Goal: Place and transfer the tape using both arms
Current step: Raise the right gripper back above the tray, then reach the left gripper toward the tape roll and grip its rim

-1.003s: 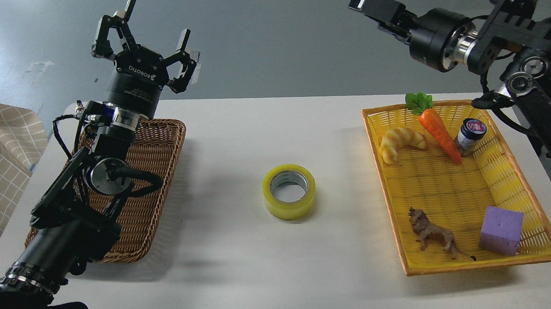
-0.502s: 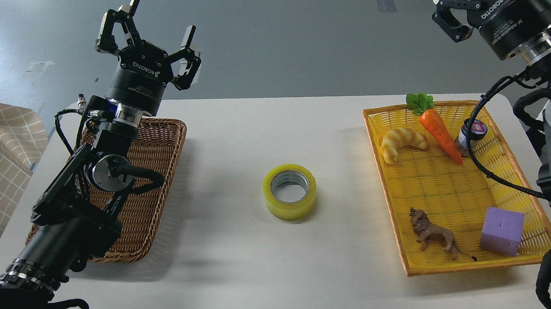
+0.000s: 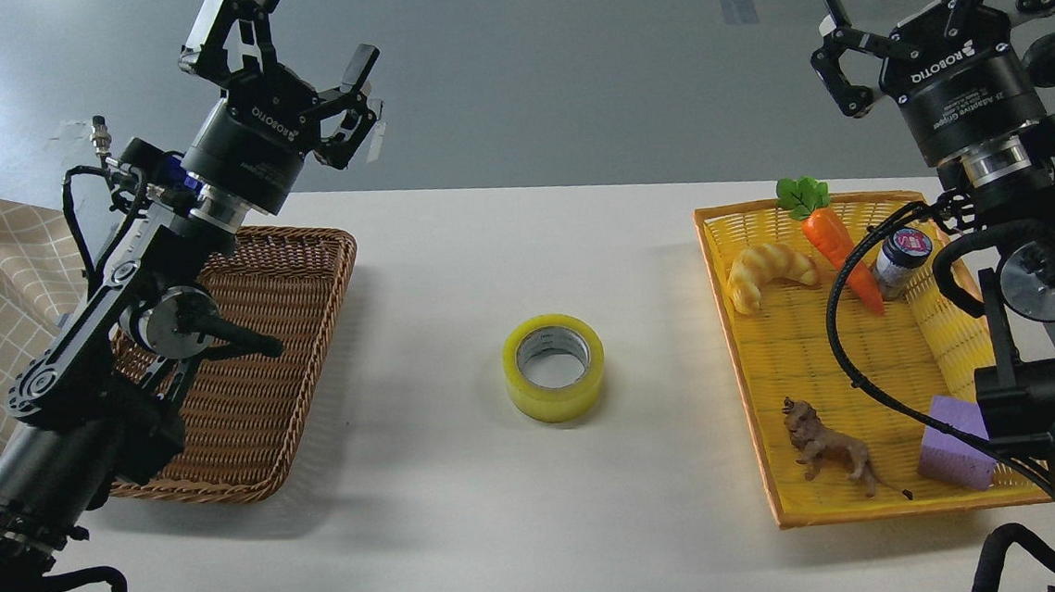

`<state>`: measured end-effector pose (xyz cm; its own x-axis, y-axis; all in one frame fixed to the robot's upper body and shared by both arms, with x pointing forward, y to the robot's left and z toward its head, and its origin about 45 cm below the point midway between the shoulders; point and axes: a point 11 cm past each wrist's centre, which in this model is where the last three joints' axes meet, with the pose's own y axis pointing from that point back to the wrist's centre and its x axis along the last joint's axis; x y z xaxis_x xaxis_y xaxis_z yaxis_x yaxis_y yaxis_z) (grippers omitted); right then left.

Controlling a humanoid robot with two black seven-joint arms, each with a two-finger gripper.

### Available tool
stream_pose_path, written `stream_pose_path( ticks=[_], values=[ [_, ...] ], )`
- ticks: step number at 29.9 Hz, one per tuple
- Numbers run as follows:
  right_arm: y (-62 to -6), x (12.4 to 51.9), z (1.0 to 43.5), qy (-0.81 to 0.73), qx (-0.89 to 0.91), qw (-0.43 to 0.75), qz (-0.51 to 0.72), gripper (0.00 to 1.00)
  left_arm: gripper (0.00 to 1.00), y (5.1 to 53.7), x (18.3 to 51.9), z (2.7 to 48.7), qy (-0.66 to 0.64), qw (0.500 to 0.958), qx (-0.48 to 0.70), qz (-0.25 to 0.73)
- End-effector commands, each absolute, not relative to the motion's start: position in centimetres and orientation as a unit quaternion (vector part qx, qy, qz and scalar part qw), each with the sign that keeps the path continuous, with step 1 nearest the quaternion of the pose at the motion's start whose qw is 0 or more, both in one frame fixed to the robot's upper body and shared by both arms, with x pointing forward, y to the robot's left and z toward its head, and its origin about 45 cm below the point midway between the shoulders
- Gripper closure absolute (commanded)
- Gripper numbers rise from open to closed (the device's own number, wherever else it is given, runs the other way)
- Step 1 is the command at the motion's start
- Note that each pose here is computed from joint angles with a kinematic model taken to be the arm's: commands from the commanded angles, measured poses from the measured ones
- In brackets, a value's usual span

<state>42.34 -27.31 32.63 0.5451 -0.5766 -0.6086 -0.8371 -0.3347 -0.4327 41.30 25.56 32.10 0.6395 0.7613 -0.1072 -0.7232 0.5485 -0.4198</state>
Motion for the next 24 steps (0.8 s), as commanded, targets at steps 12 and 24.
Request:
stream_pose_path(
  ticks=[12,24],
  values=[
    [-27.8,41.9,31.5,0.451,-0.791,0.37,0.186,0.01,0.02,23.6,38.5,34.1,-0.3,0.877,0.0,0.376],
    [-28.7,41.3,29.8,0.466,-0.782,0.364,0.2,0.01,0.02,22.1,37.2,29.1,-0.414,0.844,0.203,0.274]
  ],
)
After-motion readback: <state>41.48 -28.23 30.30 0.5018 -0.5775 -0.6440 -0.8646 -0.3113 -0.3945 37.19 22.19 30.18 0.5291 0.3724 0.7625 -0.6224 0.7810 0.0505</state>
